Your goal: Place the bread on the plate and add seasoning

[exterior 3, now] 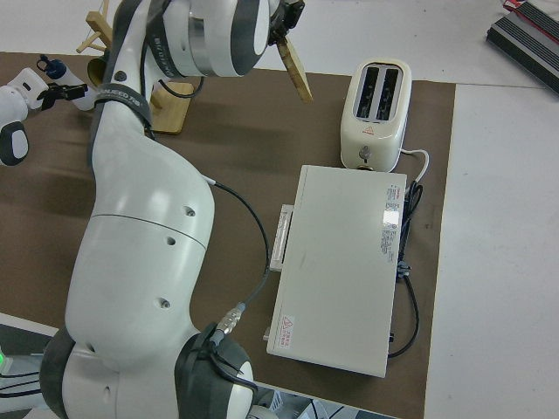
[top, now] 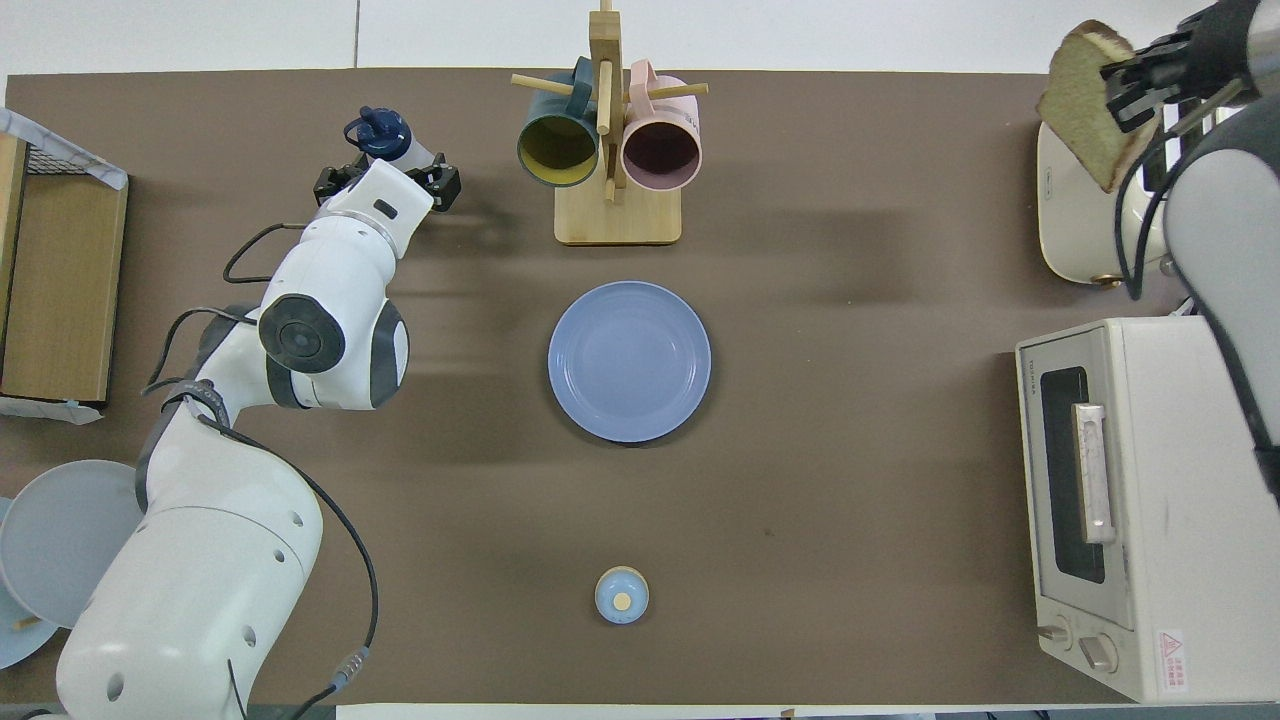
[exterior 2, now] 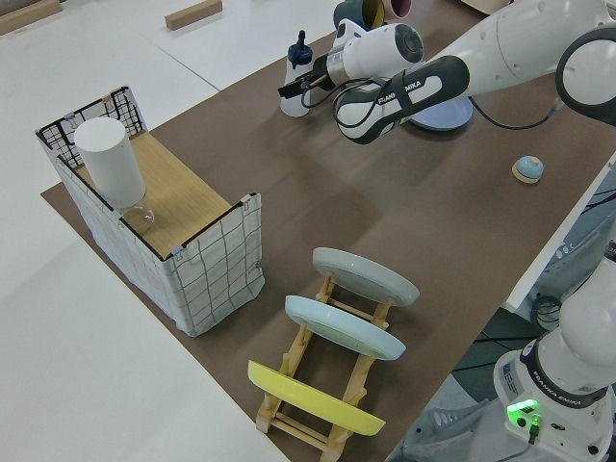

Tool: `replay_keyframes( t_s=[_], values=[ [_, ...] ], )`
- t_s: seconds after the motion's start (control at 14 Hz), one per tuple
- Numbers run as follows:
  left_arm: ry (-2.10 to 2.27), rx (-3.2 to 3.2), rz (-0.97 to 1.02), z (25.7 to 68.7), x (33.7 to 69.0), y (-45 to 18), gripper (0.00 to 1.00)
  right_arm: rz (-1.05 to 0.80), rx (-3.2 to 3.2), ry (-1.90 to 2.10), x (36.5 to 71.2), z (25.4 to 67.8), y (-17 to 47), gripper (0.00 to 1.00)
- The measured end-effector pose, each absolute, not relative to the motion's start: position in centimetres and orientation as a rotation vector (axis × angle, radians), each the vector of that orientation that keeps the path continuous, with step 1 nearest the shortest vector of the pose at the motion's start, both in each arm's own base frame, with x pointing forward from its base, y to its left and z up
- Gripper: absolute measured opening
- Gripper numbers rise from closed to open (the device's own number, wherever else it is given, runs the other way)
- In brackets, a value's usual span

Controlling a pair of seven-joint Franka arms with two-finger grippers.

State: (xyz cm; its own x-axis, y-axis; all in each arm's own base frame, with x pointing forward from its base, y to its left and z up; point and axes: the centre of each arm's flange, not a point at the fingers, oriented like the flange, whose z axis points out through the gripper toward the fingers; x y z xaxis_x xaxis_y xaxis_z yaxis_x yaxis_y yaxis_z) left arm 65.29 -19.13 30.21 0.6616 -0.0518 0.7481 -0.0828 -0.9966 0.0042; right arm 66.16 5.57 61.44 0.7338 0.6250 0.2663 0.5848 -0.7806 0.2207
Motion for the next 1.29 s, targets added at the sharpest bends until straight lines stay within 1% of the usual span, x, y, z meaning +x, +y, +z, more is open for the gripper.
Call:
replay_keyframes(
  t_s=[0.21,0.36,0.5,0.64,0.72,0.79,0.86,0.93,1.0,1.07,1.29],
  values=[
    [-0.113,2.832,1.274,30.0,65.5,-19.0,1.0,0.361,2.979,0.764,63.3,60.8,14.3,0.08],
    [-0.112,2.842,1.266,29.5,65.5,-18.8,1.0,0.319,3.058,0.596,60.7,59.9,20.9,0.08],
    [-0.112,2.846,1.263,29.3,65.6,-18.7,1.0,0.322,3.102,0.51,57.3,58.3,27.1,0.08],
    [-0.112,2.846,1.262,29.2,65.6,-18.7,1.0,0.385,3.135,0.483,54.4,56.0,31.2,0.08],
    [-0.113,2.847,1.262,29.2,65.5,-18.7,0.93,0.416,3.151,0.474,53.1,54.6,32.8,0.08],
    [-0.113,2.847,1.261,29.2,65.5,-18.7,0.93,0.437,3.166,0.459,52.2,53.2,34.2,0.08],
    [-0.113,2.847,1.262,29.2,65.5,-18.7,0.85,0.45,3.179,0.446,51.4,52.1,35.2,0.08],
    [-0.113,2.846,1.262,29.2,65.6,-18.7,0.69,0.464,3.191,0.437,50.7,51.2,36.2,0.08],
    [-0.112,2.844,1.265,29.3,65.6,-18.7,0.58,0.479,3.202,0.428,50.2,50.4,37.0,0.08],
    [-0.11,2.844,1.265,29.3,65.6,-18.7,0.54,0.496,3.213,0.423,49.8,49.6,37.8,0.08],
    [-0.101,2.846,1.266,29.3,65.7,-18.4,0.54,0.512,3.225,0.428,49.4,46.4,38.7,0.08]
  ],
)
